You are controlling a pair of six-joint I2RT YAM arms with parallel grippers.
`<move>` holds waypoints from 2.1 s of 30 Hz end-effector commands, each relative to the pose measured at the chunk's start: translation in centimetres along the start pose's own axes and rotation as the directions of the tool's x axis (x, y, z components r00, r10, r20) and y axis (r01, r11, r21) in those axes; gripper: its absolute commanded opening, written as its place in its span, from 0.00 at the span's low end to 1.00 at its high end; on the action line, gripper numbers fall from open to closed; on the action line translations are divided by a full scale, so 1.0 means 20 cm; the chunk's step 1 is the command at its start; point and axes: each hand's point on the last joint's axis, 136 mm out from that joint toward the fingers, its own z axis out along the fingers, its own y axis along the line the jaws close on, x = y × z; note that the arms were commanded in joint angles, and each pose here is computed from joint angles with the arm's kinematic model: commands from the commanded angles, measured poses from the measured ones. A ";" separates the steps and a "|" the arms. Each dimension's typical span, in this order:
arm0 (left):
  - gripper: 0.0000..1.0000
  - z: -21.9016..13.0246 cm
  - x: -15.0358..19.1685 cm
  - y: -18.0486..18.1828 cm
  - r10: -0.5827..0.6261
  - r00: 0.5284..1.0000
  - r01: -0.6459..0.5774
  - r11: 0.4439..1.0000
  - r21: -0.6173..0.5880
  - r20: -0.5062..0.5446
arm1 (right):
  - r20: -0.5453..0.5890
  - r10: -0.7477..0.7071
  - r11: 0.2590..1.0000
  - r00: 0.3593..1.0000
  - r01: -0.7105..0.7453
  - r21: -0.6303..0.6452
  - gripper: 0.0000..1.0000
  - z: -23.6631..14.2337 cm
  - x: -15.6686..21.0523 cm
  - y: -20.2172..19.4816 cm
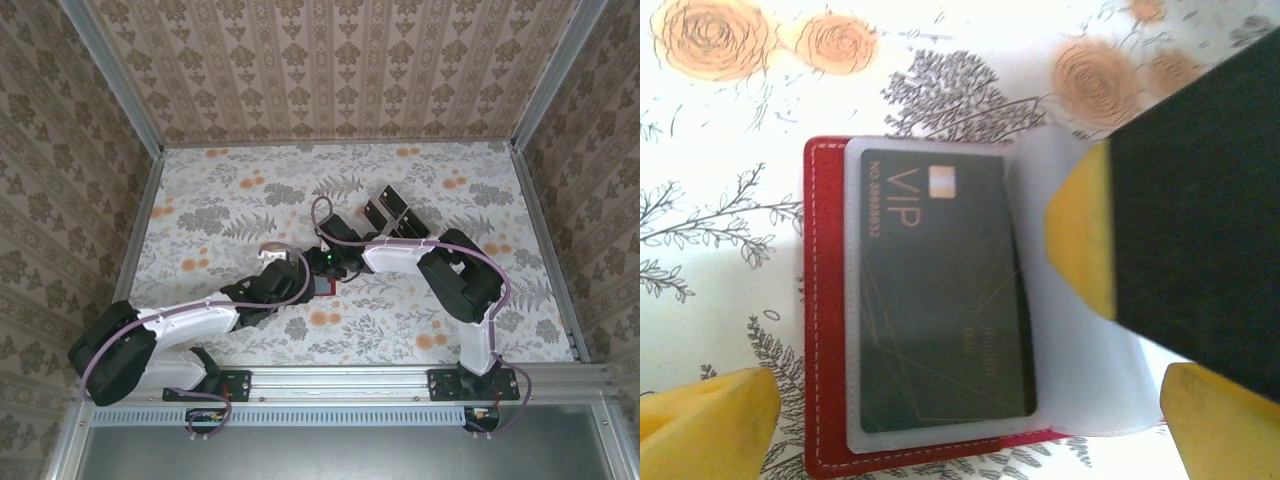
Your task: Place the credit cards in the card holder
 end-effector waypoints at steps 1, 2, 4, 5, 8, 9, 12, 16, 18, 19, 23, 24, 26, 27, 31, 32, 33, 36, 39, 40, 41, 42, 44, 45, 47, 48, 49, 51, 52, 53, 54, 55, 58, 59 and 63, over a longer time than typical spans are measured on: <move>1.00 -0.03 -0.03 -0.01 0.023 0.999 -0.023 1.000 0.005 0.032 | -0.045 0.019 1.000 0.999 -0.019 0.001 0.52 0.03 0.05 0.00; 1.00 -0.02 -0.03 -0.01 0.026 0.999 -0.026 1.000 0.004 0.029 | -0.044 0.021 1.000 0.999 -0.021 -0.002 0.51 0.03 0.05 0.01; 1.00 -0.01 -0.02 -0.01 0.033 0.999 -0.033 0.999 0.005 0.018 | -0.044 0.020 1.000 0.999 -0.020 -0.006 0.52 0.03 0.05 0.02; 1.00 0.00 -0.01 -0.02 0.037 0.999 -0.037 0.999 0.009 0.012 | -0.047 0.020 1.000 0.999 -0.020 -0.005 0.52 0.03 0.05 0.01; 1.00 0.03 0.02 -0.03 0.043 0.999 -0.043 0.999 0.010 -0.005 | -0.048 0.026 1.000 0.999 -0.026 -0.007 0.52 0.03 0.05 0.01; 1.00 0.05 0.03 -0.02 0.045 0.999 -0.044 0.999 0.007 -0.012 | -0.047 0.027 1.000 0.999 -0.027 -0.008 0.51 0.03 0.05 0.01; 1.00 0.08 0.04 -0.02 0.054 0.998 -0.055 0.999 -0.005 -0.023 | -0.050 0.029 1.000 0.998 -0.030 -0.007 0.51 0.04 0.05 0.01; 1.00 0.11 0.08 0.01 0.048 0.998 -0.049 0.998 -0.037 -0.039 | -0.049 0.030 1.000 0.998 -0.030 -0.008 0.51 0.03 0.05 0.01; 1.00 0.12 0.11 0.05 0.037 0.998 -0.040 0.997 -0.059 -0.051 | -0.047 0.028 1.000 0.998 -0.028 -0.010 0.51 0.03 0.04 0.02; 1.00 0.12 0.12 0.06 0.030 0.998 -0.034 0.997 -0.070 -0.056 | -0.045 0.025 1.000 0.999 -0.026 -0.015 0.51 0.02 0.04 0.03; 1.00 0.13 0.18 0.13 -0.001 0.998 -0.006 0.994 -0.107 -0.068 | -0.025 0.022 0.999 0.999 -0.023 -0.024 0.52 -0.02 0.01 0.03; 1.00 0.13 0.18 0.14 -0.007 0.998 -0.001 0.994 -0.113 -0.069 | -0.015 0.019 0.999 1.000 -0.019 -0.027 0.52 -0.04 0.00 0.04; 1.00 0.13 0.20 0.15 -0.015 0.997 0.006 0.993 -0.122 -0.070 | 0.002 0.016 0.999 1.000 -0.016 -0.030 0.52 -0.08 -0.01 0.05; 1.00 0.13 0.20 0.16 -0.019 0.997 0.010 0.992 -0.127 -0.071 | 0.010 0.017 1.000 1.000 -0.016 -0.027 0.52 -0.09 -0.02 0.04; 1.00 0.13 0.22 0.17 -0.021 0.997 0.010 0.991 -0.131 -0.077 | 0.030 0.014 1.000 0.999 -0.014 -0.021 0.52 -0.14 -0.03 0.04; 1.00 0.14 0.22 0.17 -0.020 0.997 0.009 0.991 -0.132 -0.078 | 0.033 0.014 1.000 0.999 -0.013 -0.018 0.52 -0.14 -0.03 0.03; 1.00 0.14 0.22 0.17 -0.021 0.997 0.010 0.991 -0.132 -0.079 | 0.034 0.016 1.000 0.999 -0.015 -0.014 0.52 -0.15 -0.02 0.03; 1.00 0.14 0.23 0.18 -0.019 0.996 0.008 0.991 -0.136 -0.085 | 0.040 0.022 1.000 0.999 -0.022 0.002 0.52 -0.15 -0.01 0.00; 1.00 0.14 0.24 0.19 -0.021 0.996 0.009 0.990 -0.138 -0.084 | 0.042 0.029 0.999 0.999 -0.030 0.017 0.52 -0.14 0.00 -0.04; 1.00 0.14 0.24 0.19 -0.024 0.996 0.012 0.990 -0.140 -0.083 | 0.040 0.032 0.999 0.999 -0.033 0.021 0.52 -0.14 0.00 -0.05; 1.00 0.14 0.24 0.19 -0.024 0.996 0.012 0.990 -0.140 -0.083 | 0.038 0.034 0.999 0.999 -0.035 0.024 0.52 -0.13 0.00 -0.05; 1.00 0.14 0.24 0.19 -0.023 0.996 0.011 0.990 -0.140 -0.084 | 0.034 0.036 0.999 0.999 -0.037 0.027 0.52 -0.12 0.01 -0.06; 1.00 0.14 0.24 0.19 -0.024 0.996 0.012 0.990 -0.141 -0.084 | 0.029 0.039 0.999 0.999 -0.040 0.031 0.52 -0.10 0.01 -0.07; 1.00 0.14 0.24 0.19 -0.024 0.996 0.012 0.990 -0.139 -0.084 | 0.027 0.040 0.999 0.999 -0.041 0.029 0.52 -0.09 0.01 -0.07; 1.00 0.14 0.24 0.19 -0.026 0.996 0.014 0.990 -0.140 -0.085 | 0.017 0.042 0.999 0.999 -0.042 0.026 0.52 -0.06 0.01 -0.08; 1.00 0.14 0.24 0.19 -0.025 0.996 0.013 0.990 -0.140 -0.085 | 0.013 0.043 0.999 0.999 -0.043 0.023 0.52 -0.05 0.01 -0.08; 1.00 0.14 0.24 0.19 -0.026 0.996 0.014 0.990 -0.139 -0.085 | 0.011 0.043 0.999 0.999 -0.043 0.017 0.52 -0.04 0.01 -0.08; 1.00 0.14 0.24 0.19 -0.025 0.996 0.012 0.990 -0.139 -0.086 | 0.005 0.042 0.999 0.999 -0.042 0.006 0.52 -0.03 0.01 -0.07; 1.00 0.14 0.24 0.19 -0.024 0.996 0.012 0.990 -0.140 -0.086 | 0.001 0.043 0.999 0.999 -0.043 0.003 0.52 -0.02 0.02 -0.07; 1.00 0.14 0.24 0.19 -0.026 0.996 0.014 0.990 -0.139 -0.085 | -0.001 0.043 0.999 0.999 -0.043 -0.004 0.52 -0.02 0.01 -0.06; 1.00 0.14 0.24 0.19 -0.026 0.996 0.014 0.990 -0.138 -0.085 | -0.005 0.042 0.999 0.999 -0.042 -0.011 0.52 -0.01 0.02 -0.06; 1.00 0.14 0.24 0.19 -0.026 0.996 0.013 0.990 -0.138 -0.086 | -0.006 0.039 0.999 0.999 -0.039 -0.021 0.52 -0.01 0.01 -0.05; 1.00 0.14 0.24 0.19 -0.026 0.996 0.014 0.990 -0.137 -0.086 | -0.006 0.035 0.998 0.999 -0.035 -0.044 0.52 0.00 0.01 -0.02; 1.00 0.14 0.24 0.19 -0.026 0.996 0.014 0.991 -0.135 -0.087 | -0.005 0.034 0.998 0.999 -0.034 -0.053 0.52 0.00 0.01 -0.02; 1.00 0.14 0.24 0.18 -0.024 0.996 0.013 0.991 -0.131 -0.086 | -0.004 0.031 0.996 1.000 -0.031 -0.079 0.52 -0.01 0.00 0.01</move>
